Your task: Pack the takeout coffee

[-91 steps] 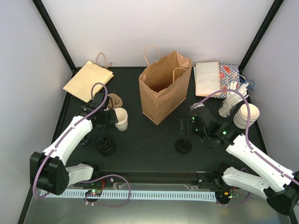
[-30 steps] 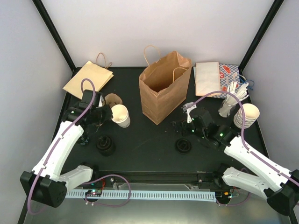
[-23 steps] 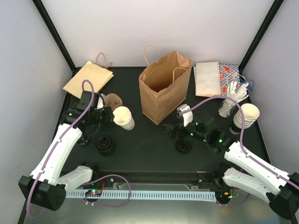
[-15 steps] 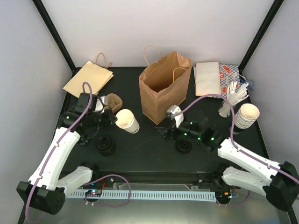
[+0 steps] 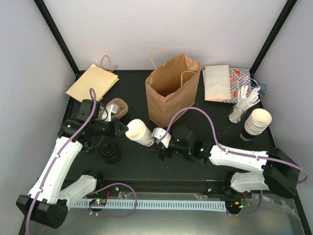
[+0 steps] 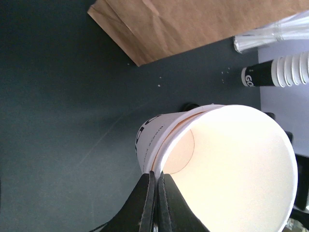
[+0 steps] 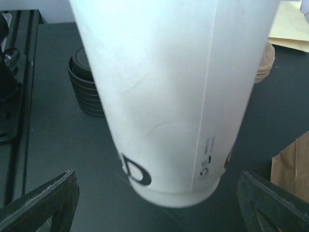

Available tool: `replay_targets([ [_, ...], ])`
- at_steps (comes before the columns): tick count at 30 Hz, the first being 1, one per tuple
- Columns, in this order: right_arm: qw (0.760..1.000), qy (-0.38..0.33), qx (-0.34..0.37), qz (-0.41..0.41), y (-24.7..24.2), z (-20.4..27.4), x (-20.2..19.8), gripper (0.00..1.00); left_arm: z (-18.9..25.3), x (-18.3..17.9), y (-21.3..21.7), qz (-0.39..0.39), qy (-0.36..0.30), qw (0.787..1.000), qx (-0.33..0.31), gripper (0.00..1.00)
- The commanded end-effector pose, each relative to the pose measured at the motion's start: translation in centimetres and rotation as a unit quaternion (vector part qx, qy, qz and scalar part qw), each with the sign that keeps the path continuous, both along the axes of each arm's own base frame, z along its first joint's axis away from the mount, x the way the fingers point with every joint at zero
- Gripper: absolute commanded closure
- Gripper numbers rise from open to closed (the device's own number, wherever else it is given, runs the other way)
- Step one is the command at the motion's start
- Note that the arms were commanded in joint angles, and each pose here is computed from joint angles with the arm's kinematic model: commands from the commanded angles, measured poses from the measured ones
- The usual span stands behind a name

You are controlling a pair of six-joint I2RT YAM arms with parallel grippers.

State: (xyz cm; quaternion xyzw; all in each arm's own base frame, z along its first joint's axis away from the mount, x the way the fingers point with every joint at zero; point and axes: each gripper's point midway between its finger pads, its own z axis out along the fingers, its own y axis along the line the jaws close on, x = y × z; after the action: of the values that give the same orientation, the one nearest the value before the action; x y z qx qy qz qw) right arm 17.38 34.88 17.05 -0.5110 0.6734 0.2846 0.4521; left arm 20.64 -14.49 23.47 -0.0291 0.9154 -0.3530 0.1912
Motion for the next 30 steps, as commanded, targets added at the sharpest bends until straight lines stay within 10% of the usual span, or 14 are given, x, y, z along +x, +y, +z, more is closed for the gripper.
replay_targets([
  [1,0.998,-0.065,0.018,-0.007,1.4,1.9,1.2,0.10,0.7,-1.3,-1.2,-0.042,0.006,0.998,-0.036,0.98],
  [30,0.993,-0.096,-0.051,-0.046,-2.5,-3.1,1.3,0.39,3.8,-0.9,-2.6,-0.074,-0.016,0.994,-0.081,0.98],
])
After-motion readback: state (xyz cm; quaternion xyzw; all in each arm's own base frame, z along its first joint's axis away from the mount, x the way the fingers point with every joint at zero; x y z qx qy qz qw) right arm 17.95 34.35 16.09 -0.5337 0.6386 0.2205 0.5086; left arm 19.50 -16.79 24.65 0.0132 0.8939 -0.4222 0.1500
